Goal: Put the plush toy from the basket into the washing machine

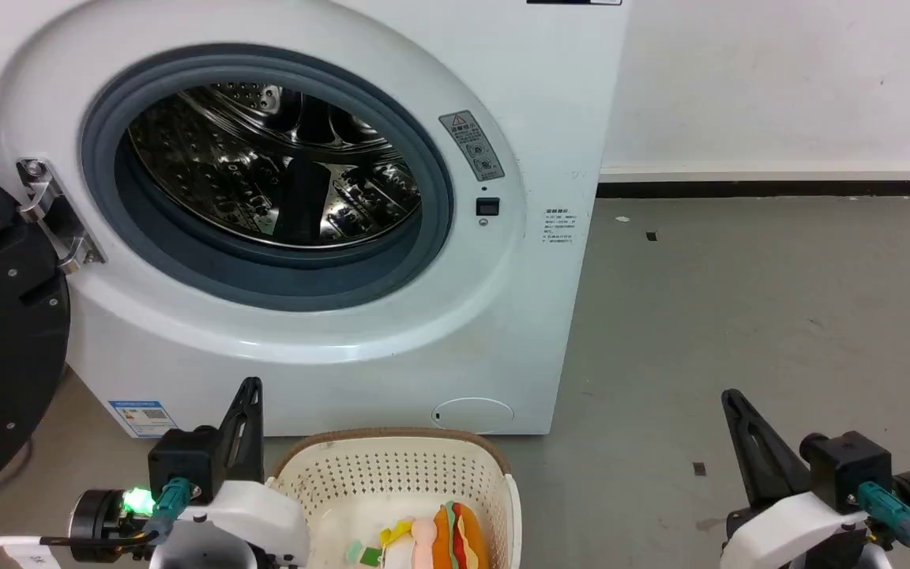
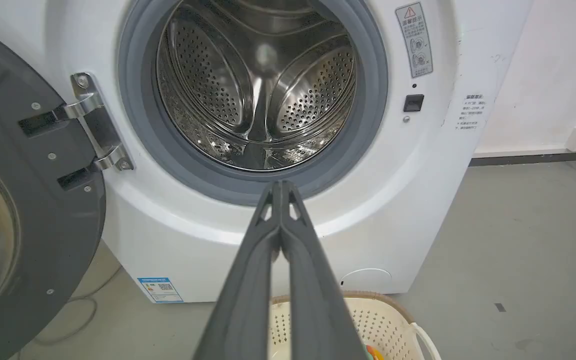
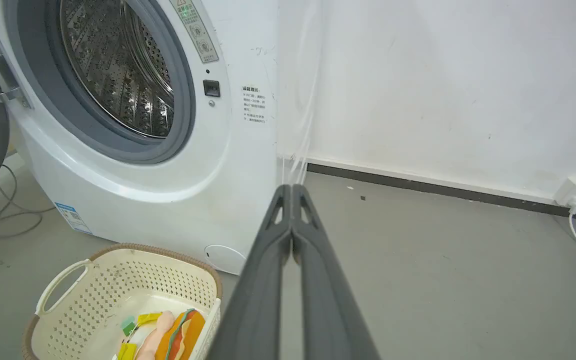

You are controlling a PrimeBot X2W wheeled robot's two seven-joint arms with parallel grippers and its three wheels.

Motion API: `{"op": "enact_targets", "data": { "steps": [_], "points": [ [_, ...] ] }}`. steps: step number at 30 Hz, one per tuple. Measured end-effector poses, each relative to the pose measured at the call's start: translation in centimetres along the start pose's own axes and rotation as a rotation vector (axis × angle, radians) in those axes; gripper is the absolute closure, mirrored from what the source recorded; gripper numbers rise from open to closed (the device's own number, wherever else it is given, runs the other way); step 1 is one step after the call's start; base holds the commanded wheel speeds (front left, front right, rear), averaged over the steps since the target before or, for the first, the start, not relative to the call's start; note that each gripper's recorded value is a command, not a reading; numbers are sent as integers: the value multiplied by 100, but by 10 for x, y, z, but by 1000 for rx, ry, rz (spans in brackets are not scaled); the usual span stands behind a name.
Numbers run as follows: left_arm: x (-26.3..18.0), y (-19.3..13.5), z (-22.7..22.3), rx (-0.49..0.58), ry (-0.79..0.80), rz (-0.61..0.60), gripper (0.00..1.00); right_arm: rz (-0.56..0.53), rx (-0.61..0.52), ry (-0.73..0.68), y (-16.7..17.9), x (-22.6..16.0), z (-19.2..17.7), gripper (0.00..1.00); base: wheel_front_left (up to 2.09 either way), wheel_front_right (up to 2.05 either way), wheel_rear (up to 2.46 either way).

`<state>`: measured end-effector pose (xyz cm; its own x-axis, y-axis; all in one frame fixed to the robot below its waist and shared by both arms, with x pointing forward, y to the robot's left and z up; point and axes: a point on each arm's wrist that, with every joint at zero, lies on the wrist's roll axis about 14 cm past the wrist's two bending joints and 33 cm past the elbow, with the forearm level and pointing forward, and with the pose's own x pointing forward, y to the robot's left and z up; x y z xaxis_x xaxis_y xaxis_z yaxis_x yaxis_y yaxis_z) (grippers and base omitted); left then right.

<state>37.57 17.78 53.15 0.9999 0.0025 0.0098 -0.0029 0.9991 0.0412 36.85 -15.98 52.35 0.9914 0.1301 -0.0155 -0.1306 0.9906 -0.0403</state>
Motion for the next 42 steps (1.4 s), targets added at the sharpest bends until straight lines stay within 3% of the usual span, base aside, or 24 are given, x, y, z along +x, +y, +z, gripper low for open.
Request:
{"op": "enact_targets", "data": {
  "steps": [22,23,42],
  "points": [
    [0,0,0,0,0,0,100,0,0,0,0,0,0,100,0,0,0],
    [0,0,0,0,0,0,0,0,0,0,0,0,0,0,0,0,0],
    [6,-7,-5,-3,1,-9,0,-37,39,-26,-13,1,2,0,0,0,0]
  ]
}}
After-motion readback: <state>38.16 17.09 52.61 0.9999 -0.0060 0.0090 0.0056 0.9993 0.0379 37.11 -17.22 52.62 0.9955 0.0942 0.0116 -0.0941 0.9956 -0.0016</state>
